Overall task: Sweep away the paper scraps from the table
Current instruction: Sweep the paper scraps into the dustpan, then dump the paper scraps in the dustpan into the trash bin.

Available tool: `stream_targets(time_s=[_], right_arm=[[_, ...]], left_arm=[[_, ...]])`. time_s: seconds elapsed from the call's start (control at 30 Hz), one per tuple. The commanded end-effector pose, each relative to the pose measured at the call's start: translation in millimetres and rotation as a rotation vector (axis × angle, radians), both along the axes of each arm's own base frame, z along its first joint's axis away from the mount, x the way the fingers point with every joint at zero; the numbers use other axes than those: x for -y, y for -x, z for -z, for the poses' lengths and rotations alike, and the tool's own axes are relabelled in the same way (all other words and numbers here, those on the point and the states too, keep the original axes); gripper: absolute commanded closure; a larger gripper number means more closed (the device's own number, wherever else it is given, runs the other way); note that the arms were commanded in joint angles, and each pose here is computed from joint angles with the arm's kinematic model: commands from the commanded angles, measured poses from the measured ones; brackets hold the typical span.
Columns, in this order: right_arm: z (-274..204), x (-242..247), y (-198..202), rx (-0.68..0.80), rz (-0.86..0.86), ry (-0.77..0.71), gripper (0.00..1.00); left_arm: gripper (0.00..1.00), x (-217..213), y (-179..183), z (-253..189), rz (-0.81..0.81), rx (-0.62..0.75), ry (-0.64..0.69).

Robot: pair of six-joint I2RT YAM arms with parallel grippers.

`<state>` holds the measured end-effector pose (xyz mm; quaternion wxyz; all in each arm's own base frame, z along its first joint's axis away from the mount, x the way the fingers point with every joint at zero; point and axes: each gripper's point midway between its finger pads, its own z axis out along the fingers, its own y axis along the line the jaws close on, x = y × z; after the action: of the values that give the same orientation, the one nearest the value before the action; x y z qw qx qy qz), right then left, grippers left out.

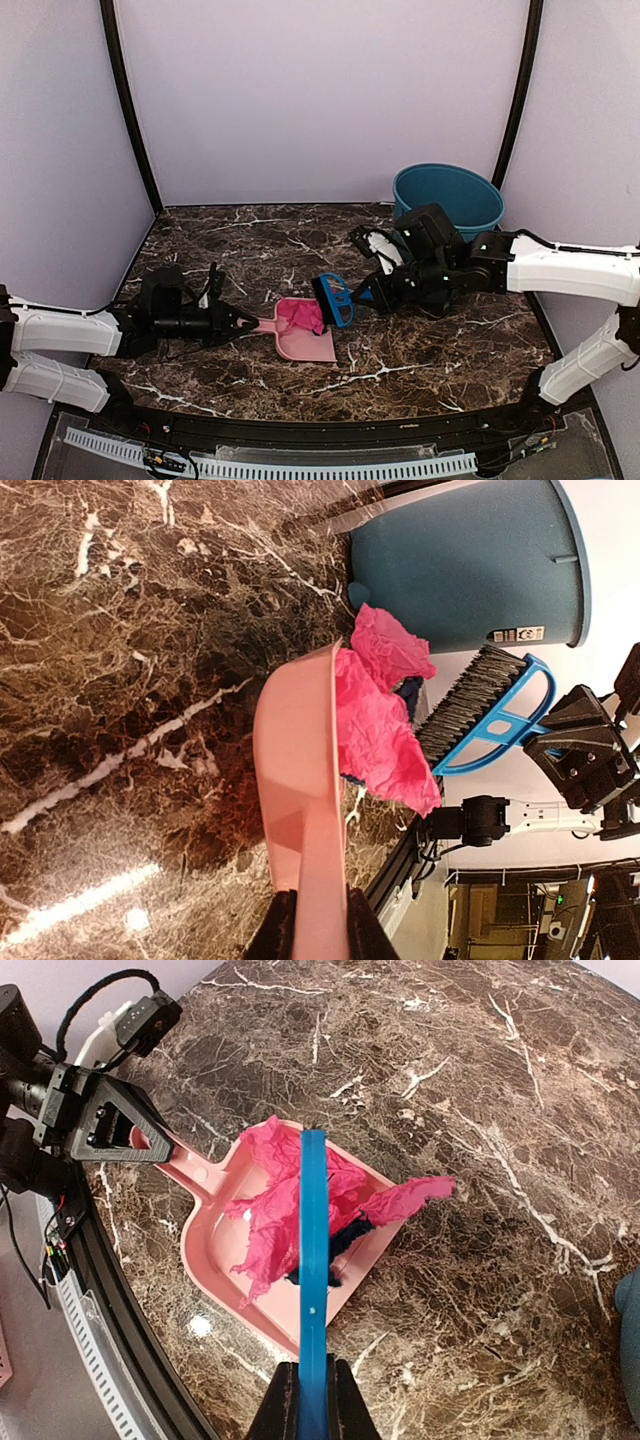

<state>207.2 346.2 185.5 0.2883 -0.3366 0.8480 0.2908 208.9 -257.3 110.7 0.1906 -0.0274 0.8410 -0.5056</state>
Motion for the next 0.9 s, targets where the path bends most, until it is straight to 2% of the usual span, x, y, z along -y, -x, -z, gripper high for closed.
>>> stream_targets(time_s=[0.0, 0.3, 0.53, 0.87], right_arm=[[-4.3, 3.4, 9.6, -0.01, -0.019, -0.018, 1.0], [-32.2, 8.1, 18.9, 0.02, -0.053, -0.076, 1.0], [-91.0, 9.5, 30.4, 0.09, -0.106, -0.202, 1.0], [-126.9, 49.9, 27.1, 0.177, 0.017, -0.176, 1.0]], left_arm=[[1.0, 7.4, 5.2, -19.2, 0.033, 0.037, 0.118], [1.0, 15.7, 2.9, -65.8, 0.056, 0.139, 0.268], [1.0, 16.1, -2.0, -87.1, 0.038, 0.184, 0.317], [1.0, 19.7, -13.5, -111.8, 0.012, 0.217, 0.344]])
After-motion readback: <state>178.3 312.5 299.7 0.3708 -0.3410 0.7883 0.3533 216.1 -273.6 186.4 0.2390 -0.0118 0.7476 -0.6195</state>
